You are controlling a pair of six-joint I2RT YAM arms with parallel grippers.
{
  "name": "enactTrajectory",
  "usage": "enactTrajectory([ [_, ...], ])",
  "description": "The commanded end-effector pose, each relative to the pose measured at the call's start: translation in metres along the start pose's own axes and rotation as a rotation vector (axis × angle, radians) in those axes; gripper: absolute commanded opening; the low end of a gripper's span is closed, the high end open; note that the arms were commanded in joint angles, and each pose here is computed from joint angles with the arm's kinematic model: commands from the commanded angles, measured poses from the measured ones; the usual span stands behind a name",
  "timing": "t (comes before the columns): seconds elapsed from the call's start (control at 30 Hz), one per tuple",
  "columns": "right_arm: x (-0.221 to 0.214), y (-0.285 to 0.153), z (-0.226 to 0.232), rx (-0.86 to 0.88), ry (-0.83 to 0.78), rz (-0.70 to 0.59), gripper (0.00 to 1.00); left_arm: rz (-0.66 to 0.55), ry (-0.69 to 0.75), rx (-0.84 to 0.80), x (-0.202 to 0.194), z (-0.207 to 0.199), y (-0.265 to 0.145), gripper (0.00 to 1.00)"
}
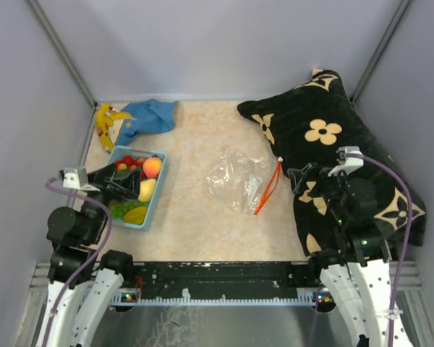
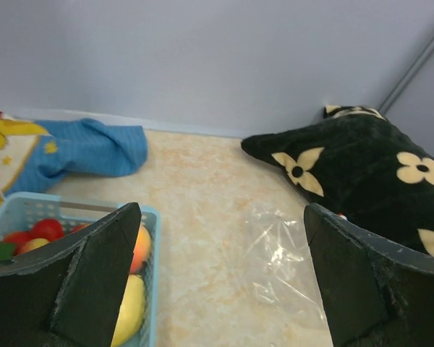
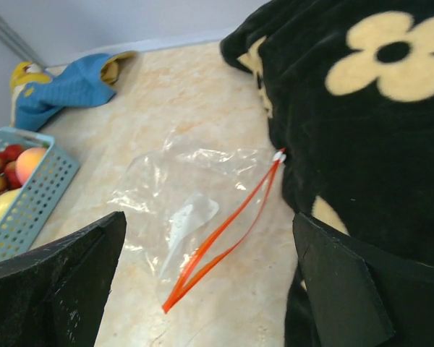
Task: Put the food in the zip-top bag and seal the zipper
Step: Pick up the zipper food storage bag at the center of the board.
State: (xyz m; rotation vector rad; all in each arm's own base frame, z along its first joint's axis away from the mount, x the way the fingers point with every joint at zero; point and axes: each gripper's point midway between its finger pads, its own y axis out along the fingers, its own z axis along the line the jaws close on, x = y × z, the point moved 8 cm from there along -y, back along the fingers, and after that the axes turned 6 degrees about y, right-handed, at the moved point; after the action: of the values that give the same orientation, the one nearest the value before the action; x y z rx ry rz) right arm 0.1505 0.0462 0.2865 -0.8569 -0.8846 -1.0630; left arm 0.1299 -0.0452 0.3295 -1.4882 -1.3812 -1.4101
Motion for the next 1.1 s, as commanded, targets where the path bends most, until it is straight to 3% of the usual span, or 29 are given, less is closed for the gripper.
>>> enactTrajectory([
  [0.0, 0.004, 0.015, 0.02, 0.172, 0.066, 0.019, 0.99, 0.057, -0.133, -0.149, -0.013, -0.018, 0.017, 1.0],
  [0.33, -0.048, 0.058, 0.019, 0.204, 0.231, 0.18, 0.87, 0.35, -0.268, -0.299, -0.067, -0.033, 0.057, 0.98],
  [0.47, -0.074, 0.069, 0.024, 0.104, 0.256, 0.241, 0.79, 0.409, -0.297, -0.301, -0.088, -0.032, 0.062, 0.98],
  [0.7, -0.114, 0.086, 0.026, -0.042, 0.284, 0.297, 0.76, 0.513, -0.31, -0.337, -0.115, -0.041, 0.063, 0.94],
  [0.9, -0.126, 0.091, 0.016, -0.132, 0.297, 0.283, 0.71, 0.553, -0.285, -0.331, -0.131, -0.054, 0.059, 0.94],
  [1.07, -0.129, 0.098, 0.018, -0.105, 0.322, 0.252, 0.69, 0.574, -0.257, -0.363, -0.143, -0.073, 0.062, 0.94],
])
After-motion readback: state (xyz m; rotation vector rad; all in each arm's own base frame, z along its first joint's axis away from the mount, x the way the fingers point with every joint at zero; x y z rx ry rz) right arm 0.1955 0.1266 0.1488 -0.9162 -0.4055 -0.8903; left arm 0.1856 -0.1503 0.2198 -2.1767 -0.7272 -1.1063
